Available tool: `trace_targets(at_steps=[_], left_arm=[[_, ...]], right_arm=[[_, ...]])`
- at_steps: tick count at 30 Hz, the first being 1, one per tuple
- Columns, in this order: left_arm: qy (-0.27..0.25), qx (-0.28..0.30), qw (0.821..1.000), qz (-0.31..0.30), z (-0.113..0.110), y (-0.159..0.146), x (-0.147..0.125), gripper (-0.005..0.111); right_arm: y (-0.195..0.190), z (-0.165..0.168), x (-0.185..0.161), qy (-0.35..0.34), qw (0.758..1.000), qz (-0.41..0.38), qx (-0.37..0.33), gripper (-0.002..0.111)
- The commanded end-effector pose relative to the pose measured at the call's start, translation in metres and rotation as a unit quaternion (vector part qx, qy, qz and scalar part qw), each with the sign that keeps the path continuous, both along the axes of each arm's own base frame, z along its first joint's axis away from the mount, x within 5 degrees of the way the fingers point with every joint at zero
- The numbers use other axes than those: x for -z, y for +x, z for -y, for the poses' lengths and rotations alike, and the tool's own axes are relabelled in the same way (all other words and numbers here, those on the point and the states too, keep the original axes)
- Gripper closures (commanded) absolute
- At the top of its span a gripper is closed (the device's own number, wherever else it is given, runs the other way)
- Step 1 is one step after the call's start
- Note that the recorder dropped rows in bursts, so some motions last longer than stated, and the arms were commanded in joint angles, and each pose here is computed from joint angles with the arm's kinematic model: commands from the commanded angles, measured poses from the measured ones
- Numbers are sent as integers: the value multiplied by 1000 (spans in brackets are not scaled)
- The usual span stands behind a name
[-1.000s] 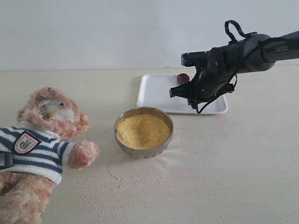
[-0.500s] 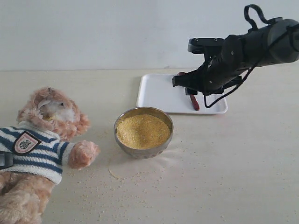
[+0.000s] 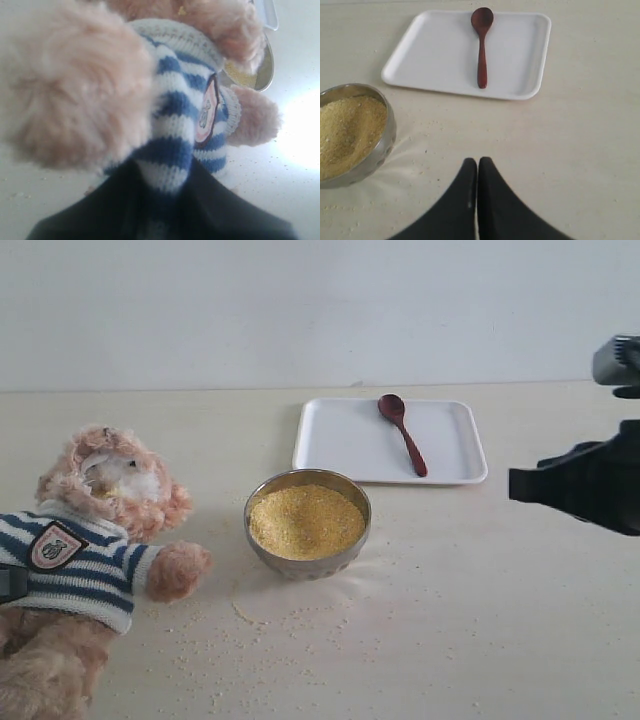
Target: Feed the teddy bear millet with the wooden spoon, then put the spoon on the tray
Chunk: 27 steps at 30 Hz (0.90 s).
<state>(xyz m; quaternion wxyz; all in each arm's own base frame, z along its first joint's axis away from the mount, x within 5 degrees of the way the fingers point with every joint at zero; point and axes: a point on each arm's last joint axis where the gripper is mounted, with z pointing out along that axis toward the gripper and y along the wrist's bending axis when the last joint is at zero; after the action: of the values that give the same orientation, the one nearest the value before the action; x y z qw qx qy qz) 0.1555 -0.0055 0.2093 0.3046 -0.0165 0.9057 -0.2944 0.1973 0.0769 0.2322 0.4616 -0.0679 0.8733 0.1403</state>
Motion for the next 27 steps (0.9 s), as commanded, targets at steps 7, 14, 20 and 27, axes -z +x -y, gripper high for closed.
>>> trace_targets(at_steps=[7,14,20,27], left_arm=[[-6,0,1000,6,1,-1,-2,102],[-6,0,1000,6,1,-1,-2,102],[-6,0,1000,6,1,-1,-2,102],[-6,0,1000,6,1,-1,-2,102]], right_arm=[[-47,17,-18,5,1000,0,-5,108],[-52,19,-25,12,1000,19,-5,108],[-52,19,-25,12,1000,19,-5,108],[-74,28,-41,19,998,64,-11,108]])
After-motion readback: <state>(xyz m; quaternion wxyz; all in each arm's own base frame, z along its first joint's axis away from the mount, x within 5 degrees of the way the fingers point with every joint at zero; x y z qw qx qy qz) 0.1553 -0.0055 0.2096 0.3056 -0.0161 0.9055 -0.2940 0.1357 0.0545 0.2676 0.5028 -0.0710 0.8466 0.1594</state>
